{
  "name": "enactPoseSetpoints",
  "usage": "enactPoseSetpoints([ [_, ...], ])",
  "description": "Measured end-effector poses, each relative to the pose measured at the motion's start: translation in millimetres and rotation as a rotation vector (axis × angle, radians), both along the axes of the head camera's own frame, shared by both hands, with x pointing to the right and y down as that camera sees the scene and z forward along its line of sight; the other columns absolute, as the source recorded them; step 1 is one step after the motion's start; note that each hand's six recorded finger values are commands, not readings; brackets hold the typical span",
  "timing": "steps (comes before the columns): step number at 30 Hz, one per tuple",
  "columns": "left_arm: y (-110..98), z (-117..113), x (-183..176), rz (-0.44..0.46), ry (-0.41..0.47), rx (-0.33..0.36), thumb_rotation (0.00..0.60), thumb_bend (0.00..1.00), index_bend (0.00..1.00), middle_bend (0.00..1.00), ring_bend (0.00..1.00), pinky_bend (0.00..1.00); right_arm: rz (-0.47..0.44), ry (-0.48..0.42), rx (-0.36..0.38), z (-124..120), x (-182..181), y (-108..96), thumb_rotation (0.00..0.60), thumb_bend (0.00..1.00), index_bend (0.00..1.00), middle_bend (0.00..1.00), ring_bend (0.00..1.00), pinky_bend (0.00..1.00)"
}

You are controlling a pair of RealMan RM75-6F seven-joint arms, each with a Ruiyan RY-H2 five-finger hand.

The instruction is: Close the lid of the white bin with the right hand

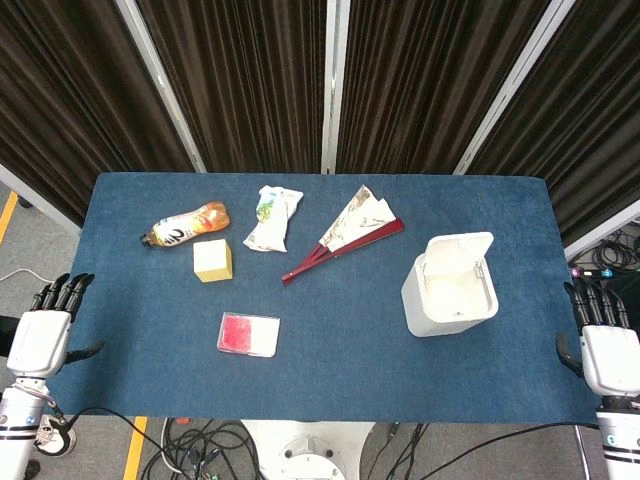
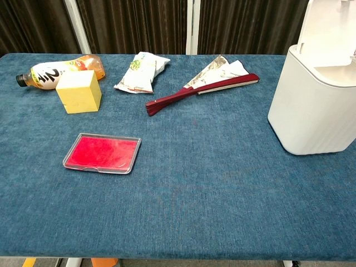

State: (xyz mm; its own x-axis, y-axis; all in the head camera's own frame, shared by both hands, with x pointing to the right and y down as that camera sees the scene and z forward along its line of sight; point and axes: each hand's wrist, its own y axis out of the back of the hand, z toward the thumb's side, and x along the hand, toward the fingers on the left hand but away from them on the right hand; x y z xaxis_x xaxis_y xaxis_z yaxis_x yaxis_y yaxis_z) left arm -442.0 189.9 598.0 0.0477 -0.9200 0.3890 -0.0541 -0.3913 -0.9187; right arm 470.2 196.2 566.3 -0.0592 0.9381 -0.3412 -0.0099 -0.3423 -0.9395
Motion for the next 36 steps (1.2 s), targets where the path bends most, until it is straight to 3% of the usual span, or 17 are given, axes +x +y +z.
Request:
enactPoseSetpoints([
  [26, 1.8, 2.6, 3.2, 0.011, 0.008, -0.002, 0.600, 0.09, 0.07, 0.09, 0.04, 0.13, 0.005, -0.013, 0.008, -8.7, 0.9, -6.8, 0.600, 0.39, 0.00, 0.00, 0.00, 0.00],
  [32, 3.4, 2.3, 3.0, 0.008, 0.011, -0.005, 0.600, 0.09, 0.07, 0.09, 0.04, 0.13, -0.035, -0.035, 0.021, -22.1, -12.4, -24.2, 0.600, 0.38, 0.00, 0.00, 0.00, 0.00],
  [36, 4.3, 3.0, 1.1, 0.005, 0.014, -0.008, 0.600, 0.09, 0.07, 0.09, 0.04, 0.13, -0.077, -0.043, 0.040, -41.5, -24.3, -48.5, 0.600, 0.41, 0.00, 0.01, 0.00, 0.00],
])
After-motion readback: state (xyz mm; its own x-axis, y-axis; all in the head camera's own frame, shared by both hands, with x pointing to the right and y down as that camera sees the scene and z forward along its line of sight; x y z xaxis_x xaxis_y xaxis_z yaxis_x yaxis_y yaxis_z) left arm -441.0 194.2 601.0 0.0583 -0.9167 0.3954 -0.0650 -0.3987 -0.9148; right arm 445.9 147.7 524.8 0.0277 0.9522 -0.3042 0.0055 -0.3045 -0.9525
